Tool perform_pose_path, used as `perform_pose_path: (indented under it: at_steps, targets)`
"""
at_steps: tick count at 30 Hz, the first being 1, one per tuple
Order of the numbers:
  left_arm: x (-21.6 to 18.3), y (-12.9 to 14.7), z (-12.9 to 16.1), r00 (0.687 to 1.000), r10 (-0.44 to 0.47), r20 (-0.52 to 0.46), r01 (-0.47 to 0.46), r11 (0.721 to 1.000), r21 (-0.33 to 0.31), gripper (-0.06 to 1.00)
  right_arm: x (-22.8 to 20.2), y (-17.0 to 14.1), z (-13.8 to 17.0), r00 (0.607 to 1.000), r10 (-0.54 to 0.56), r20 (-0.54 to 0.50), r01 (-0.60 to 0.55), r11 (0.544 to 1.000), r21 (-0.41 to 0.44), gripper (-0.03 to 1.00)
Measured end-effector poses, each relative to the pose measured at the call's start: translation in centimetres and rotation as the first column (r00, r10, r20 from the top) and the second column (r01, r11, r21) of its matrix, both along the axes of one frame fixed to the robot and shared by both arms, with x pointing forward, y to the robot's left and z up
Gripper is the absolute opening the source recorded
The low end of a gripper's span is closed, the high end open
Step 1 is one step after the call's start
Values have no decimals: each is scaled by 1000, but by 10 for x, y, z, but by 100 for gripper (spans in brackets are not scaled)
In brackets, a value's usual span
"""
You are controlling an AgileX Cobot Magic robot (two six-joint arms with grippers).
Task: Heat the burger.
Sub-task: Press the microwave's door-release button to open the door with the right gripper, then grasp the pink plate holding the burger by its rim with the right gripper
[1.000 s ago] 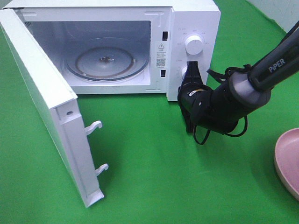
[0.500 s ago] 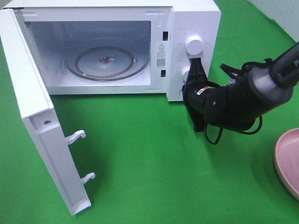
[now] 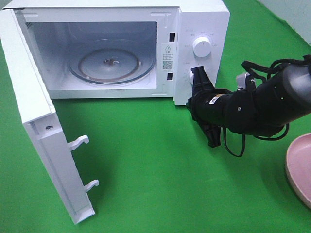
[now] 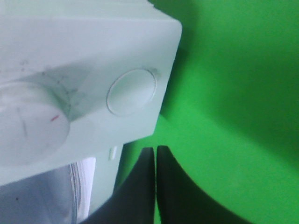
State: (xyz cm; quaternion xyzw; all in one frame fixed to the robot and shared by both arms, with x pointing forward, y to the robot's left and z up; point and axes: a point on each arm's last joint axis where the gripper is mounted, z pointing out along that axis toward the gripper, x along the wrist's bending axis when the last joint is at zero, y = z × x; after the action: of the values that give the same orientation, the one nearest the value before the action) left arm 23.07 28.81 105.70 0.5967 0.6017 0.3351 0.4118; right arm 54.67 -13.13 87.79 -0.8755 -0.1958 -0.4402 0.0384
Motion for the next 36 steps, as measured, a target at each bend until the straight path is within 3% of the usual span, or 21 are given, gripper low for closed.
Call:
perform_pose_path:
  at_steps: [10, 12, 15, 16, 17, 18, 19, 21, 22, 23, 26, 27, 28, 29, 30, 31, 32, 33, 34, 36]
  targets:
    - [0, 0, 0, 1000, 0, 0, 0, 1000, 0, 99, -15, 0, 21, 980, 192, -43, -196, 973, -126, 1]
    - [0, 0, 0, 1000, 0, 0, 0, 1000, 0, 99, -20, -1, 27, 956, 283, -73, -292, 935, -201, 2]
    - [0, 0, 0, 1000, 0, 0, 0, 1000, 0, 99, -22, -1, 29, 948, 308, -82, -318, 922, -220, 2]
    - [0, 0, 0, 1000, 0, 0, 0, 1000, 0, 99, -25, -1, 33, 928, 361, -95, -374, 890, -262, 3]
    - [0, 0, 0, 1000, 0, 0, 0, 1000, 0, 99, -25, -1, 33, 928, 361, -95, -374, 890, -262, 3]
    - [0, 0, 0, 1000, 0, 0, 0, 1000, 0, 99, -28, -1, 37, 903, 414, -112, -428, 852, -301, 3]
    - [0, 0, 0, 1000, 0, 0, 0, 1000, 0, 99, -28, -1, 37, 903, 414, -112, -428, 852, -301, 3]
    - [0, 0, 0, 1000, 0, 0, 0, 1000, 0, 99, -35, -2, 42, 842, 514, -161, -535, 760, -371, 4]
    - [0, 0, 0, 1000, 0, 0, 0, 1000, 0, 99, -35, -2, 42, 842, 514, -161, -535, 760, -371, 4]
    - [0, 0, 0, 1000, 0, 0, 0, 1000, 0, 99, -38, -3, 44, 808, 558, -190, -583, 710, -394, 4]
    - [0, 0, 0, 1000, 0, 0, 0, 1000, 0, 99, -40, -3, 45, 786, 583, -207, -611, 678, -408, 4]
    - [0, 0, 0, 1000, 0, 0, 0, 1000, 0, 99, -44, -4, 47, 742, 627, -237, -659, 614, -434, 5]
    - [0, 0, 0, 1000, 0, 0, 0, 1000, 0, 99, -44, -4, 47, 742, 627, -237, -659, 614, -434, 5]
    - [0, 0, 0, 1000, 0, 0, 0, 1000, 0, 99, -48, -5, 51, 698, 665, -266, -699, 551, -456, 5]
    - [0, 0, 0, 1000, 0, 0, 0, 1000, 0, 99, -48, -5, 51, 698, 665, -266, -699, 551, -456, 5]
    - [0, 0, 0, 1000, 0, 0, 0, 1000, 0, 99, -52, -7, 53, 658, 691, -299, -732, 495, -469, 6]
    - [0, 0, 0, 1000, 0, 0, 0, 1000, 0, 99, -52, -7, 53, 658, 691, -299, -732, 495, -469, 6]
    - [0, 0, 0, 1000, 0, 0, 0, 1000, 0, 99, -56, -9, 55, 617, 711, -339, -764, 436, -476, 7]
    - [0, 0, 0, 1000, 0, 0, 0, 1000, 0, 99, -56, -9, 55, 617, 711, -339, -764, 436, -476, 7]
    - [0, 0, 0, 1000, 0, 0, 0, 1000, 0, 99, -65, -16, 60, 538, 727, -426, -815, 319, -484, 8]
